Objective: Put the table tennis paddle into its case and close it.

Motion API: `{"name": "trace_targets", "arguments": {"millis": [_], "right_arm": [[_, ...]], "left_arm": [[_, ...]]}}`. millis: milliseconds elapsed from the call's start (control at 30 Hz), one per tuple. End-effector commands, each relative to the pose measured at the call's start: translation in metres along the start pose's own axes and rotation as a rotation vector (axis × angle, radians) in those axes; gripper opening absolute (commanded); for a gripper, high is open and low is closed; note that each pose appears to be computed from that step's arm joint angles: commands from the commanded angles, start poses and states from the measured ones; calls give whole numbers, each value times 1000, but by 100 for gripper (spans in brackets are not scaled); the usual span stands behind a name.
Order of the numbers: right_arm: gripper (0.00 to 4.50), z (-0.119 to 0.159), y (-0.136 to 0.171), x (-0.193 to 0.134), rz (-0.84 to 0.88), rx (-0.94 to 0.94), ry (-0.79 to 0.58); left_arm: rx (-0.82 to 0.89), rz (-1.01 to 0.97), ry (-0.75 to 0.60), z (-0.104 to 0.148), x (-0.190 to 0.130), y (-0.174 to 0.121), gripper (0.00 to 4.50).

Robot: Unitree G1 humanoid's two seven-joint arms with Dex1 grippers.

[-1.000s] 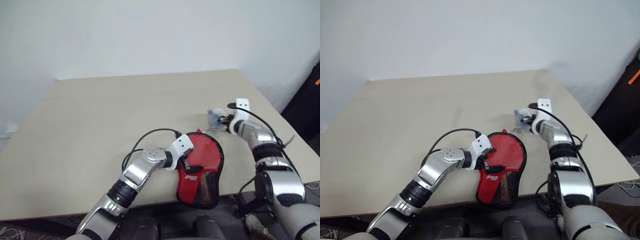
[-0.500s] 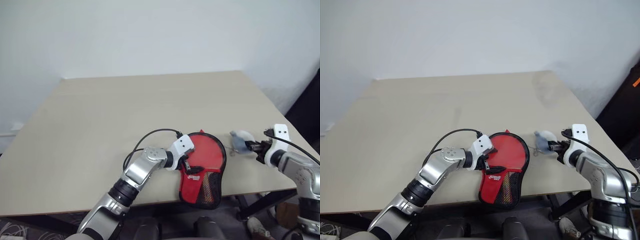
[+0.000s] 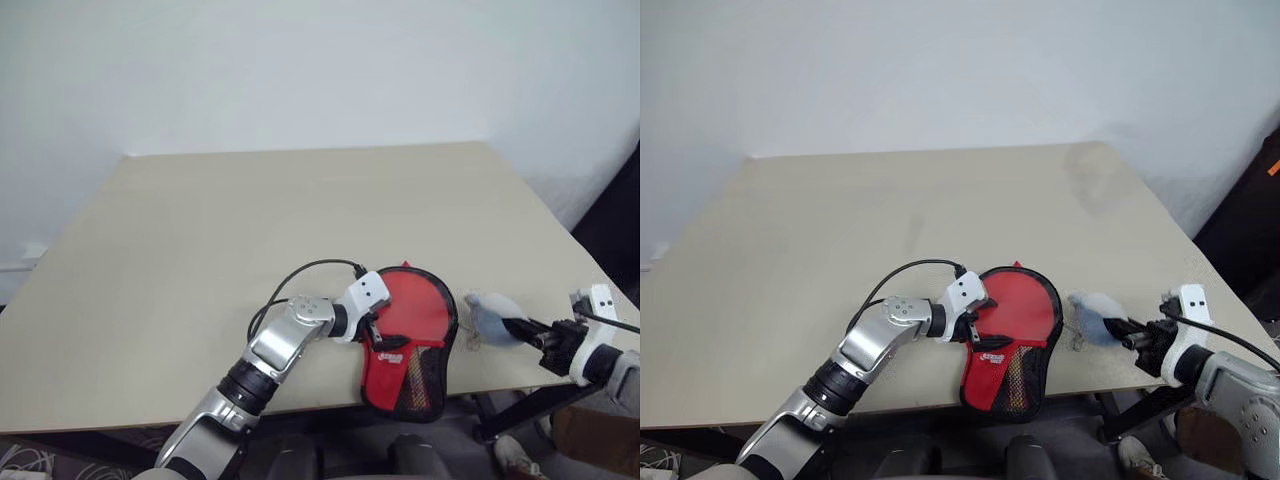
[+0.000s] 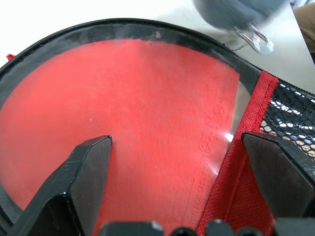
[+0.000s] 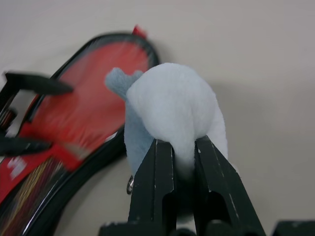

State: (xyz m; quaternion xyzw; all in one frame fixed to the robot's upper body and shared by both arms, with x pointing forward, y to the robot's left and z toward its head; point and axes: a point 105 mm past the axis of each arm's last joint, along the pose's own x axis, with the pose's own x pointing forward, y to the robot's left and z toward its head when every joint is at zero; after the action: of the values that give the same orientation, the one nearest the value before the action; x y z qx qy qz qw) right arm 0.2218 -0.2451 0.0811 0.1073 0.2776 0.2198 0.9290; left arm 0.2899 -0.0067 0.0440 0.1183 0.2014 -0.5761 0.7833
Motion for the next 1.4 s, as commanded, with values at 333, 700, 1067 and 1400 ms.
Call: {"name": "trace_targets", "arguments": {"millis": [333,700,1067,1400], "right_arm": [[1,-20,40,-27,176,-122,100],[1,-43,70,-36,361,-160,227],[1,-64,83,-24,445,-125,254],[1,-65,104,-35,607,-105,276]], "left_arm": [[-102,-27,143,-41,2,-10,450],[-116,-37,142,-40,5,-11,450],[-130,-30,145,-42,3,-13,450],[-138,-17,143,-40,4,-10,450]]}}
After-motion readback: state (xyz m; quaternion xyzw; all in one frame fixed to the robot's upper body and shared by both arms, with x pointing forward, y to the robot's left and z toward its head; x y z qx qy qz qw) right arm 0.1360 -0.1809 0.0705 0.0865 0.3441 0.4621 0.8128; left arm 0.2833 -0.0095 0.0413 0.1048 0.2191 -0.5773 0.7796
